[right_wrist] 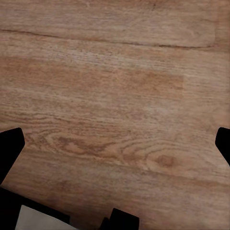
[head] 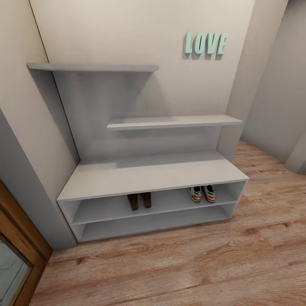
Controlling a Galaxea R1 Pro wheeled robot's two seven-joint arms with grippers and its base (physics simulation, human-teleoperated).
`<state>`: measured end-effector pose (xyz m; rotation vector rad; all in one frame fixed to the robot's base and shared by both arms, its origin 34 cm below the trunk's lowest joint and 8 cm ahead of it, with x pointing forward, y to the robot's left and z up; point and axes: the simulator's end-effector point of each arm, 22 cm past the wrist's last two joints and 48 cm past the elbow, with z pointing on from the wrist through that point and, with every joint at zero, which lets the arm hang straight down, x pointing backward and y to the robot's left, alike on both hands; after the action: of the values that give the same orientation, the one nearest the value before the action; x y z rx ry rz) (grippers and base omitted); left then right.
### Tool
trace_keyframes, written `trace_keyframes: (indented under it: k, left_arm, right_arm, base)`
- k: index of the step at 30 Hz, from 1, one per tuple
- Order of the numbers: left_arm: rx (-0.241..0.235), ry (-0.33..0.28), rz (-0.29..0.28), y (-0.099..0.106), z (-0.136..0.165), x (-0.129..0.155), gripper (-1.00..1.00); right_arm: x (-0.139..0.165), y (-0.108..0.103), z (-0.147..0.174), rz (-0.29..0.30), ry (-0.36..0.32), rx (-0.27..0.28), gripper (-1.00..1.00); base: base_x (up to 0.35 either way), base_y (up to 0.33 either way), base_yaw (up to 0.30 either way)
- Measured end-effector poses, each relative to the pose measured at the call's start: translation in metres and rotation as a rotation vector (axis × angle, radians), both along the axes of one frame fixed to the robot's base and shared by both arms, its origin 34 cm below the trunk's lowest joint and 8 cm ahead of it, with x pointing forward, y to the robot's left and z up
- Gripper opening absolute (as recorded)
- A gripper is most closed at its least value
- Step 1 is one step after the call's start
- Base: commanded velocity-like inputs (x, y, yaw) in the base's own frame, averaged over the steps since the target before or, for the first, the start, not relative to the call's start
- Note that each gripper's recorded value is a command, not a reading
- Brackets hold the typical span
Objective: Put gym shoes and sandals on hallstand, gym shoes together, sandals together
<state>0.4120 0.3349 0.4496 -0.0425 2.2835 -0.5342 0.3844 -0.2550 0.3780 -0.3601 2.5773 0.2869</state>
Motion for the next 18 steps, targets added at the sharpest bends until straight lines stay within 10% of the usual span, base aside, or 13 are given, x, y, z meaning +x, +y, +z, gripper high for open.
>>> trace_keyframes:
  k: [18]
  left_arm:
    - [0.146, 0.216, 0.219, 0.034, -0.051, -0.06, 1.0]
  right_arm:
    - [-0.001, 0.006, 0.0, 0.001, 0.001, 0.007, 1.0]
  base:
    - [0.0, 0.0, 0.0]
